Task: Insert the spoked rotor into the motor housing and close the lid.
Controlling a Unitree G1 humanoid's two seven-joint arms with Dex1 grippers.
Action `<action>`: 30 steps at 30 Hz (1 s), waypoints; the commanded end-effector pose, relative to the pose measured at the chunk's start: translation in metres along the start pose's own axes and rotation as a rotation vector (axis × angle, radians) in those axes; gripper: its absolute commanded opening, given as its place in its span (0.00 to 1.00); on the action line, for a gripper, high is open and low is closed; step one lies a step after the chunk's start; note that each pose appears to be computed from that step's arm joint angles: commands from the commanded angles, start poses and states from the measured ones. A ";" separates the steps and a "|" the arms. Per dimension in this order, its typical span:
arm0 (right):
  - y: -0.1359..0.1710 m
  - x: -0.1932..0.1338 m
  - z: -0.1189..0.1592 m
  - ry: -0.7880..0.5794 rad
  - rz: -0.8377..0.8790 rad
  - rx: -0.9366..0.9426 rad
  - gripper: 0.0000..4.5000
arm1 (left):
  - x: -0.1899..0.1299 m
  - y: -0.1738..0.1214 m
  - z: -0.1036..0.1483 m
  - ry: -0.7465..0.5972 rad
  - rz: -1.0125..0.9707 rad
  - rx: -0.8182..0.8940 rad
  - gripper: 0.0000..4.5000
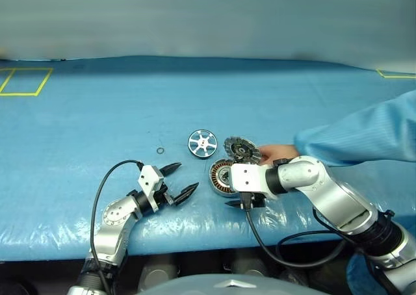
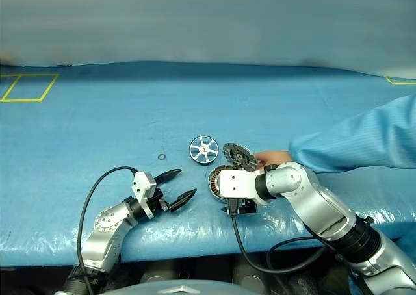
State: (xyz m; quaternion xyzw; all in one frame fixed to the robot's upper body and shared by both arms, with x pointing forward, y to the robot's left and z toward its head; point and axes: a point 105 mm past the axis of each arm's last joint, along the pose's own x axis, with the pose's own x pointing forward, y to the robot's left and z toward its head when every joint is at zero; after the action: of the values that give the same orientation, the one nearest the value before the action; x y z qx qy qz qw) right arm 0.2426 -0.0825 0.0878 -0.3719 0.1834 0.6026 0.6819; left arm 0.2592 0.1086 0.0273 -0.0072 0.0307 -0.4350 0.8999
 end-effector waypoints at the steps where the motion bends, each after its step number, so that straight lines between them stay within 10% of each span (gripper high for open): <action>1: -0.005 -0.005 0.004 -0.022 -0.026 0.016 0.78 | 0.000 0.001 0.005 -0.018 -0.008 0.024 1.00; 30: -0.012 -0.004 -0.001 -0.021 -0.079 0.060 0.78 | 0.003 0.000 0.012 -0.021 -0.014 0.037 1.00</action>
State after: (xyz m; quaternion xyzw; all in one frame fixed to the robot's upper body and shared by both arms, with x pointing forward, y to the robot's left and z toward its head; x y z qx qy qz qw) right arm 0.2502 -0.0854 0.0845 -0.3534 0.1956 0.5804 0.7071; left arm 0.2615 0.1103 0.0280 -0.0026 0.0321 -0.4344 0.9001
